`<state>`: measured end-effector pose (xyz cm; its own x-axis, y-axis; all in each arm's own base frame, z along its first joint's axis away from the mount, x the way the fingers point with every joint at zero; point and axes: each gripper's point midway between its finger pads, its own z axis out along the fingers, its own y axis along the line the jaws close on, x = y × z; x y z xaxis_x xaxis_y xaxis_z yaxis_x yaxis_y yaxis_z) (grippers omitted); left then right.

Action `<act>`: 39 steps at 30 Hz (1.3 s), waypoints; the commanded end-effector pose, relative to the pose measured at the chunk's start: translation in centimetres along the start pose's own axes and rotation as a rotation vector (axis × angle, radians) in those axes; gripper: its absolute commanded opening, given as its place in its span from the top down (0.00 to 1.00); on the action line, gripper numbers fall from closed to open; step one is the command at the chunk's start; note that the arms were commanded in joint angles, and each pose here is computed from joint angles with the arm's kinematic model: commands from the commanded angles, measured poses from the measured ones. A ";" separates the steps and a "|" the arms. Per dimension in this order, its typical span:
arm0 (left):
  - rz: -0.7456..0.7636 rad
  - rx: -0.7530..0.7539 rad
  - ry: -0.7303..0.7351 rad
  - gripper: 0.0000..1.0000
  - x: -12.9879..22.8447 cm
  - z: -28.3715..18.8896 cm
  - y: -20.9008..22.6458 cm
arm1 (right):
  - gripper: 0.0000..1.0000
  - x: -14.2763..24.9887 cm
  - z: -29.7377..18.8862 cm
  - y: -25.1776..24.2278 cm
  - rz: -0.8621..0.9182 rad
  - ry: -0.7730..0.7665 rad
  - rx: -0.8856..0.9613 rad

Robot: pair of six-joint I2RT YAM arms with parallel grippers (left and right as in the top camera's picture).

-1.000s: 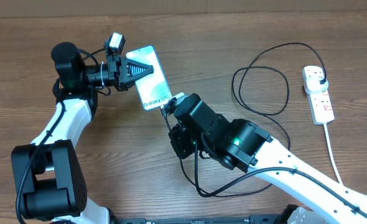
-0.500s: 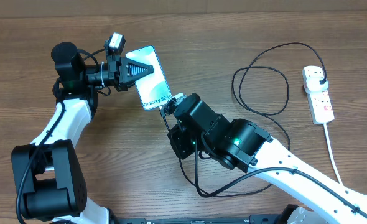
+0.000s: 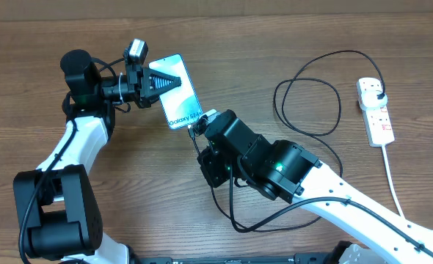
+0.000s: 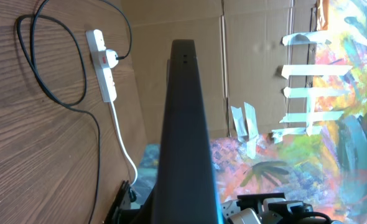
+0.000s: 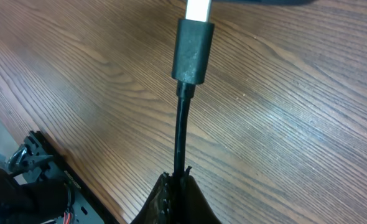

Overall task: Plug charger to phone and switch on socket
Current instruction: 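Align the USB-C plug under the phone's bottom port with the right gripper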

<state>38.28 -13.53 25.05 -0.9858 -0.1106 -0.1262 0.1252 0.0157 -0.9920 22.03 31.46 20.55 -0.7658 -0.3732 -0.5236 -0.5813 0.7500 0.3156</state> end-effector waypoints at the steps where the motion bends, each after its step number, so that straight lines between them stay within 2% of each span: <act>1: 0.022 0.005 0.028 0.96 0.2 0.6 -0.9 | 0.96 -0.7 -0.1 0.5 -0.001 -0.020 -0.015; 39: 0.060 0.009 0.044 0.96 0.5 0.8 -0.9 | 0.96 -0.2 -0.1 0.5 -0.004 0.004 -0.021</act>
<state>38.13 -14.02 25.05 -0.9867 -0.0996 -0.1281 0.1273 0.0148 -0.9918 21.51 31.58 20.46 -0.7712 -0.3835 -0.5080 -0.5869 0.7375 0.3341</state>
